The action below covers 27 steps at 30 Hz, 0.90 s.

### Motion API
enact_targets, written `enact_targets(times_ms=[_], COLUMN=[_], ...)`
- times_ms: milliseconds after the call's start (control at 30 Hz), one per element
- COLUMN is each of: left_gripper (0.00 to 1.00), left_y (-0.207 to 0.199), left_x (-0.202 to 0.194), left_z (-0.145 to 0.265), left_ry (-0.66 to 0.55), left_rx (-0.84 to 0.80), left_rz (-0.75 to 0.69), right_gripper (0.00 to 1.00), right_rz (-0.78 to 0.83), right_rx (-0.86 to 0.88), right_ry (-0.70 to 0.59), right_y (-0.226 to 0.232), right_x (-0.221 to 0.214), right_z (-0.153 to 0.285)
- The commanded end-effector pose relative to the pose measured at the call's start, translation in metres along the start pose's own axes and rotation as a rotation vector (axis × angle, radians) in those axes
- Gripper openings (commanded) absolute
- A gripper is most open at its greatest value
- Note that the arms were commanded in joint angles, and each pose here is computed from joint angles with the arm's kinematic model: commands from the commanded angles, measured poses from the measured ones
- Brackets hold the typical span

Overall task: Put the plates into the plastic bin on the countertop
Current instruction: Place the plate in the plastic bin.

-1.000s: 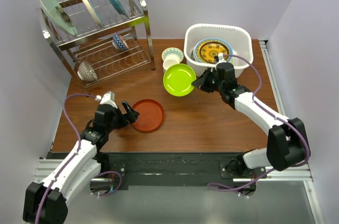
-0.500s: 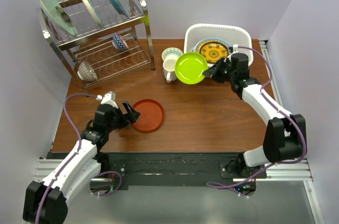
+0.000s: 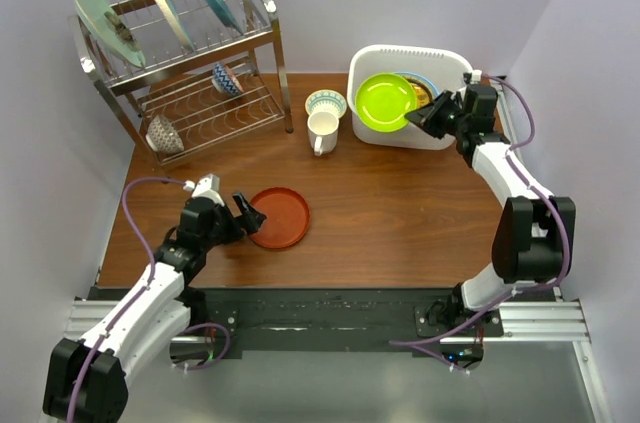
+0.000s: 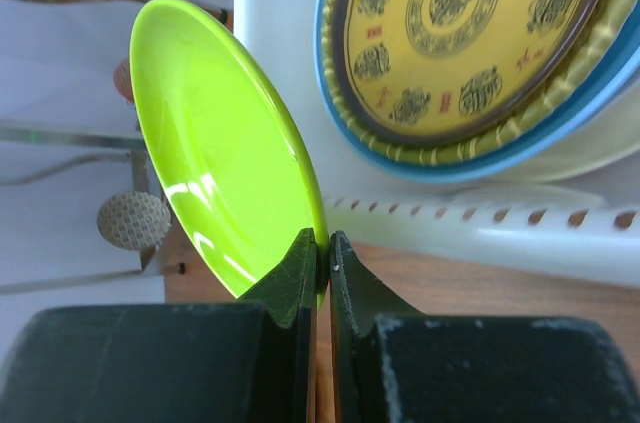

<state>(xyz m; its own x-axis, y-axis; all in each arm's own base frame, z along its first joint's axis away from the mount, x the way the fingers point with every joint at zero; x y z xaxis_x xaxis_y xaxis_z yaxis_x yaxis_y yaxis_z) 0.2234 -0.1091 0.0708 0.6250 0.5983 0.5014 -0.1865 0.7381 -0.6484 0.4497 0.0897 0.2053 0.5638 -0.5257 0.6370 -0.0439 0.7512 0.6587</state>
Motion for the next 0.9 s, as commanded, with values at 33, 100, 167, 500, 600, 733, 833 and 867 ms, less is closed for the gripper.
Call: enact_targets(times_ms=[33, 100, 167, 500, 600, 733, 833, 867], left_gripper=[1.0, 1.0, 1.0, 1.0, 1.0, 1.0, 1.0, 1.0], left_y=[-0.007, -0.007, -0.007, -0.007, -0.008, -0.008, -0.007, -0.007], left_x=[0.003, 0.003, 0.003, 0.0, 0.0, -0.001, -0.001, -0.002], left_z=[-0.002, -0.002, -0.002, -0.003, -0.003, -0.002, -0.002, -0.002], left_ry=[-0.011, -0.012, -0.011, 0.0, 0.002, 0.001, 0.003, 0.005], left_rx=[-0.037, -0.038, -0.039, -0.046, -0.052, -0.054, -0.051, -0.053], left_rz=[-0.012, -0.012, -0.012, -0.011, -0.01, -0.01, -0.009, -0.01], right_gripper=[0.0, 0.0, 0.0, 0.0, 0.0, 0.01, 0.01, 0.01], right_rz=[-0.024, -0.034, -0.048, -0.078, -0.083, -0.084, -0.09, -0.091], right_rx=[0.08, 0.073, 0.059, 0.013, -0.002, -0.025, -0.035, -0.036], right_ry=[-0.093, -0.103, -0.112, -0.132, -0.134, -0.124, -0.114, -0.113], right_y=[0.01, 0.005, -0.003, -0.022, -0.027, -0.034, -0.039, -0.04], right_x=[0.047, 0.054, 0.06, 0.081, 0.084, 0.084, 0.08, 0.08], right_z=[0.001, 0.0, -0.002, -0.019, -0.023, -0.028, -0.031, -0.032])
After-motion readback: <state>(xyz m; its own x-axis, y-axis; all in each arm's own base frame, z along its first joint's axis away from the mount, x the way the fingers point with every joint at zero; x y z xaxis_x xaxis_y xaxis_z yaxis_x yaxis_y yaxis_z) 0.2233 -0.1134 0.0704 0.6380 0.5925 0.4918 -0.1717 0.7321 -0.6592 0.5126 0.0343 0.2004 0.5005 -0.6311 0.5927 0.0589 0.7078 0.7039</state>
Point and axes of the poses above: each gripper's point midway between its finger pads, its own z axis back along the fingers, its own y axis along the line the jaws close on, x = y × z, the point moved 1 cm from there along z, back along the fingers, and after that the axes turned 10 degrees about z, right-handed, at the moved point
